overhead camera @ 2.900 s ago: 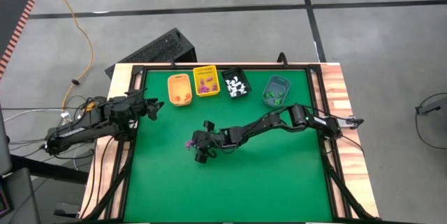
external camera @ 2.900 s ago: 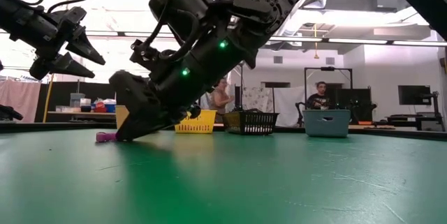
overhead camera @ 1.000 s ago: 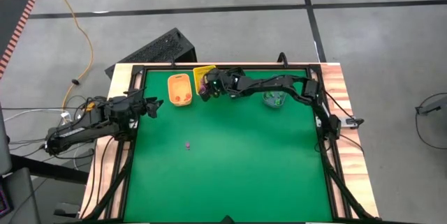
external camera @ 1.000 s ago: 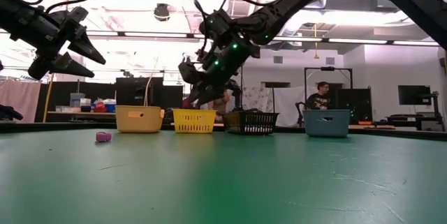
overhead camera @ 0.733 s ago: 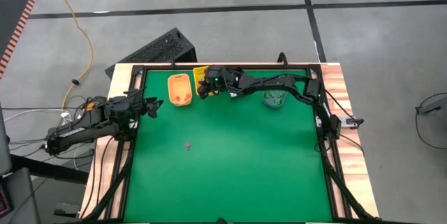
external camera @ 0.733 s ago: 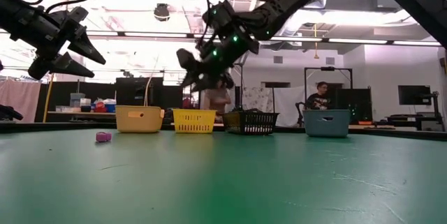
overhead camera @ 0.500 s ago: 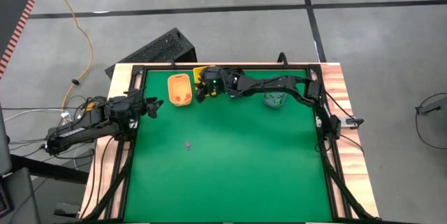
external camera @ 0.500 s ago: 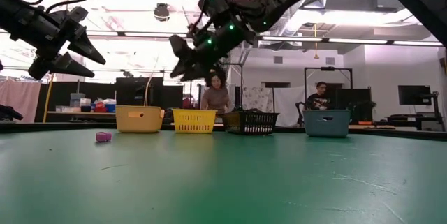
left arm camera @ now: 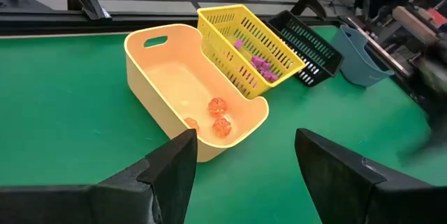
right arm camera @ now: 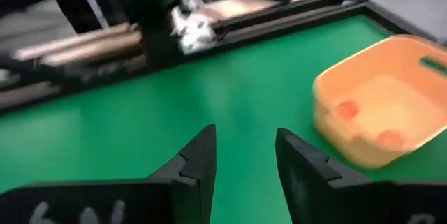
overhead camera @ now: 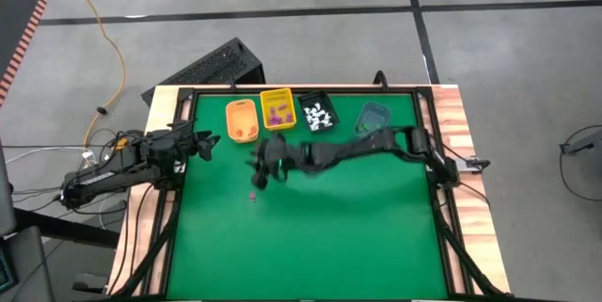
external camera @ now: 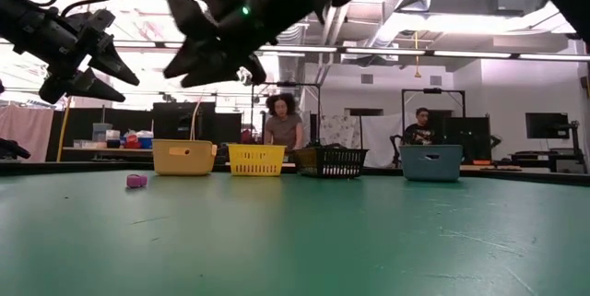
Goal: Sort Halloween decoration
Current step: Put the pink skeleton toy into the yellow bin
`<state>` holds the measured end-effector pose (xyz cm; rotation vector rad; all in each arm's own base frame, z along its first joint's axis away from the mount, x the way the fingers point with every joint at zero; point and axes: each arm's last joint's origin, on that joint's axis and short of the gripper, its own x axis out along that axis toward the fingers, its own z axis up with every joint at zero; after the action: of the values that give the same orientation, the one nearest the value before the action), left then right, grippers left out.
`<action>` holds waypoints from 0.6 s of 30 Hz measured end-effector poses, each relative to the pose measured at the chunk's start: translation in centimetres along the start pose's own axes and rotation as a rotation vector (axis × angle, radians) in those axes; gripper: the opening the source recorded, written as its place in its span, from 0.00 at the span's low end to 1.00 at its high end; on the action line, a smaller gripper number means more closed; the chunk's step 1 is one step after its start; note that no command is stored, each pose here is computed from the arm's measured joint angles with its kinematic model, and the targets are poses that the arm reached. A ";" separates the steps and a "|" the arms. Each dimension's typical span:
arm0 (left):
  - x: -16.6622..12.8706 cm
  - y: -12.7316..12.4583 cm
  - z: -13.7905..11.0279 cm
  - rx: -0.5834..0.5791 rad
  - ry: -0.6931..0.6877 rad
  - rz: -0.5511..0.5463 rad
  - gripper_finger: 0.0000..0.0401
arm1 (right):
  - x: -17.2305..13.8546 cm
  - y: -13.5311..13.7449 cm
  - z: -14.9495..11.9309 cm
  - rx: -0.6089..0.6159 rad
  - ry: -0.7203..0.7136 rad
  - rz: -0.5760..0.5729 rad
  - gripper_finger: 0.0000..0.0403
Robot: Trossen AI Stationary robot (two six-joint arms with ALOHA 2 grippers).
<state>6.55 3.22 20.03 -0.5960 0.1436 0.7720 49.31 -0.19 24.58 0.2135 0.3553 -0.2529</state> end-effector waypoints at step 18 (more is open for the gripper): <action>0.0 0.0 0.0 0.006 -0.001 -0.005 0.58 | 1.4 11.0 -9.6 0.071 -0.111 -0.251 0.35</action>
<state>6.57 3.22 20.07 -0.5903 0.1437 0.7663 50.60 12.32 17.00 0.2234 0.2626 -0.5233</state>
